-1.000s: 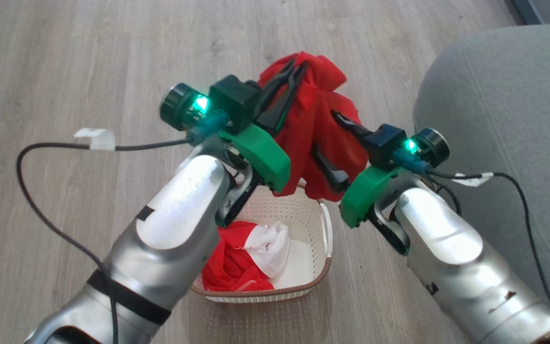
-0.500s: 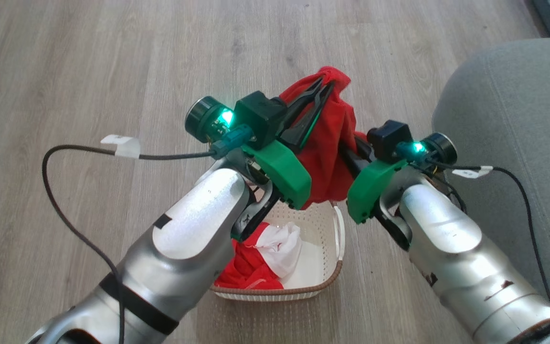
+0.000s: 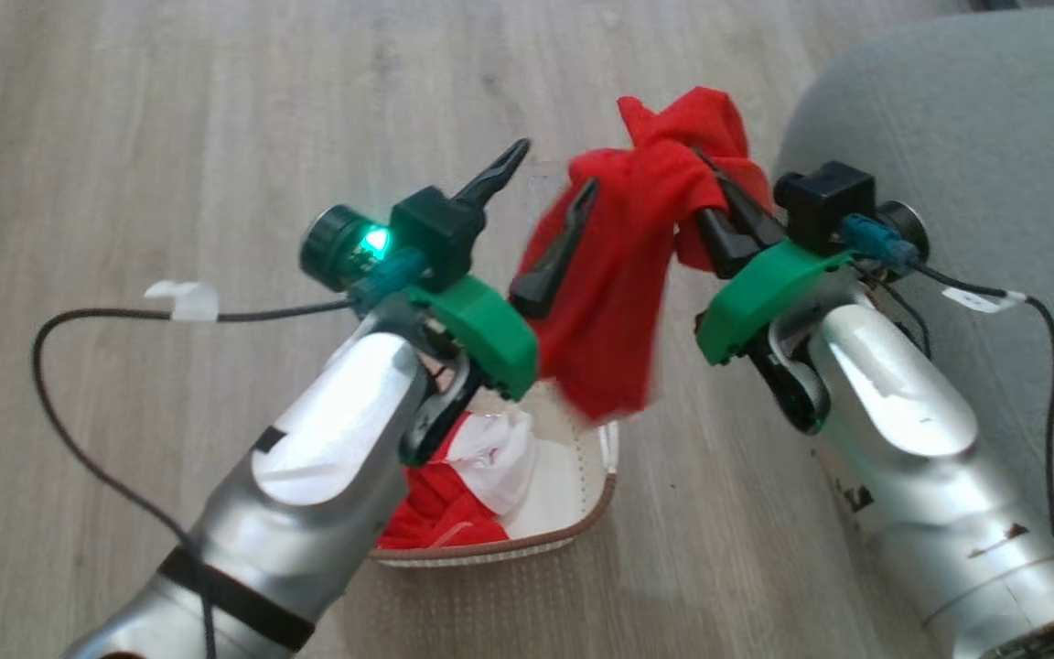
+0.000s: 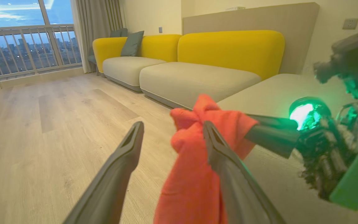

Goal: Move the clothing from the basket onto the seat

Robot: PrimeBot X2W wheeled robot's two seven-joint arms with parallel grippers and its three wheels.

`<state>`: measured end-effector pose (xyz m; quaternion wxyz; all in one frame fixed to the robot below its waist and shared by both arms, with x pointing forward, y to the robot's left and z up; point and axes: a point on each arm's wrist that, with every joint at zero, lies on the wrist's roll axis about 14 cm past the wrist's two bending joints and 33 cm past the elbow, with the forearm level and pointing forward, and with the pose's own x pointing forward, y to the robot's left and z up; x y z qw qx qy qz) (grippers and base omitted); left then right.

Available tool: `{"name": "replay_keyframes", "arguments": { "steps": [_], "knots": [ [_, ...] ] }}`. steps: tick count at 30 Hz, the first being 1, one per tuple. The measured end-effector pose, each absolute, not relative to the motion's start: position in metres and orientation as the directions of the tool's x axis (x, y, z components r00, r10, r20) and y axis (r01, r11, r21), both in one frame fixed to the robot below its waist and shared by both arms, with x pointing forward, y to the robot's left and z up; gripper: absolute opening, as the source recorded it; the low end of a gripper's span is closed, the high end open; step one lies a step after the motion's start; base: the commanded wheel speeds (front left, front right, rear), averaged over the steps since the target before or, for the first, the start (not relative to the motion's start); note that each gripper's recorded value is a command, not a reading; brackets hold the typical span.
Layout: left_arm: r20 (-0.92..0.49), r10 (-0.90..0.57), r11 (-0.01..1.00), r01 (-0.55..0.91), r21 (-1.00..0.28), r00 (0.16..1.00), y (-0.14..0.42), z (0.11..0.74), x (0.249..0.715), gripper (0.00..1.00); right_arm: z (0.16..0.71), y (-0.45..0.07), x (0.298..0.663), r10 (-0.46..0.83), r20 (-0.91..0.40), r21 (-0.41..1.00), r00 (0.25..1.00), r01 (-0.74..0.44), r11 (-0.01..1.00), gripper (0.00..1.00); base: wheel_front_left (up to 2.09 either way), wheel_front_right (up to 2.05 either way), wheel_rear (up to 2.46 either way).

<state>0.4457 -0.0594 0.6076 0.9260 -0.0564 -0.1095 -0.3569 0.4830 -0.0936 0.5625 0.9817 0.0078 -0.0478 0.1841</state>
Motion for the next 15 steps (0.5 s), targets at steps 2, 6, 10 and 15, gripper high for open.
{"name": "replay_keyframes", "arguments": {
  "steps": [2,6,10,15],
  "knots": [
    [0.23,-0.662,0.729,0.684,-0.023,0.714,-0.063,0.6,0.448,1.0,0.56,-0.112,0.48,0.321,0.095,0.004,0.942,-0.323,0.946,0.0,0.0,0.0,0.0],
    [0.219,-0.675,0.714,0.699,-0.049,0.705,-0.072,0.59,0.452,1.0,0.557,-0.144,0.472,0.245,0.098,0.016,0.965,-0.248,0.969,0.0,0.0,0.0,0.0],
    [0.199,-0.7,0.689,0.722,-0.065,0.686,-0.087,0.576,0.451,1.0,0.562,-0.172,0.462,0.175,0.119,0.03,0.977,-0.18,0.983,0.0,0.0,0.0,0.0],
    [0.18,-0.735,0.648,0.755,-0.097,0.654,-0.109,0.561,0.446,1.0,0.564,-0.21,0.44,0.078,0.128,0.036,0.989,-0.083,0.996,0.0,0.0,0.0,0.0]
  ]
}}
